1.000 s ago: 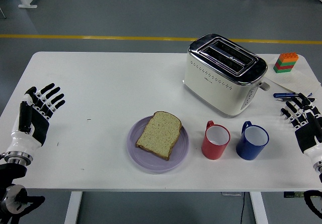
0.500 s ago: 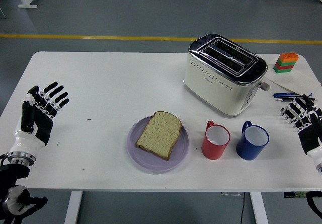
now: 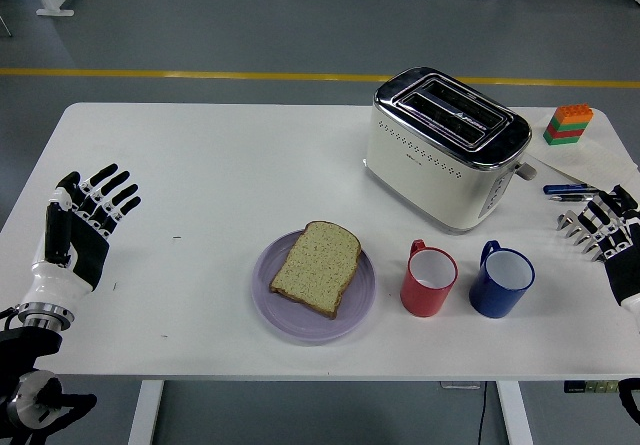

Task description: Push plate across desktop,pick up the break from the machine,place the break in the plate

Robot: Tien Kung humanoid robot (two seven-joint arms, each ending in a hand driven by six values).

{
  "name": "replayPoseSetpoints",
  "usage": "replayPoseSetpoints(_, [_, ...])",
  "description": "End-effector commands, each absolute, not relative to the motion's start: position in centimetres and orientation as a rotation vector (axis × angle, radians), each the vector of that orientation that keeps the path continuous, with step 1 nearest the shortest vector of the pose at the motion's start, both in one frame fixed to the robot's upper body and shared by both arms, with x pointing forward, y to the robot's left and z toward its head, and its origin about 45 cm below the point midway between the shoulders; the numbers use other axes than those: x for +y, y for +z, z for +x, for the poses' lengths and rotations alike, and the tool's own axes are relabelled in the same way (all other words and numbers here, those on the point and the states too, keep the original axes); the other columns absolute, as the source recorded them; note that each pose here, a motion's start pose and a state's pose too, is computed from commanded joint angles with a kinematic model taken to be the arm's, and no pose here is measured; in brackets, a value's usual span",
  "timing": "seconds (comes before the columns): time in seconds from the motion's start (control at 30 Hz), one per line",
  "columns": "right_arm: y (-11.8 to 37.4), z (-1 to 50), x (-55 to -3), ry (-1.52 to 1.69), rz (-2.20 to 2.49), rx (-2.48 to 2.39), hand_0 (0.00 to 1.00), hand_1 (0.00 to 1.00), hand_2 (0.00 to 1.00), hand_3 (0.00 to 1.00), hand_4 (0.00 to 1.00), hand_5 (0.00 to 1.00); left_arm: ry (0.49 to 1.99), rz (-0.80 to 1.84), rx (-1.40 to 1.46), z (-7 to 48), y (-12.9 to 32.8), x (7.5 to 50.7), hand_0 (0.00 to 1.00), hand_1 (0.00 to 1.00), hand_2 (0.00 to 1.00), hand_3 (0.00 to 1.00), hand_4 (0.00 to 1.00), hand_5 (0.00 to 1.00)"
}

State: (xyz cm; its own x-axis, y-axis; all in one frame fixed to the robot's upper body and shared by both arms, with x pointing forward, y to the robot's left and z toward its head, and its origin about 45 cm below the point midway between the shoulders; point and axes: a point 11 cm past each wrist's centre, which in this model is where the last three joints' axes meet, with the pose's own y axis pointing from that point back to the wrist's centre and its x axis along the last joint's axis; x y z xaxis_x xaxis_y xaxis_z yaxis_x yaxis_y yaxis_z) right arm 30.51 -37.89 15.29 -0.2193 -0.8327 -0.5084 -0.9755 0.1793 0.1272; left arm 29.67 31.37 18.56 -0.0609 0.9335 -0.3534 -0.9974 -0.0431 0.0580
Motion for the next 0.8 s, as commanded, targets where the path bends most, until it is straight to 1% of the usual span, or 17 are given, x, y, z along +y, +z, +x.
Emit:
replayPoseSetpoints(0.63, [15.54,30.78,-37.52,0.612,-1.725,2.134,0.753,0.717,0.719,0.684,0.539,0.335,1.623,-0.278,0.323,30.25,19.18,31.39,0.774,0.762,0.772,0.729,0.544,0.998])
replayPoseSetpoints(0.8, [15.46,30.78,-37.51,0.609,-1.728,2.143,0.754,0.715,0.718,0.683,0.538,0.332,1.648,-0.291,0.344,30.23,18.94,31.56,0.771,0.757,0.764,0.726,0.543,0.998])
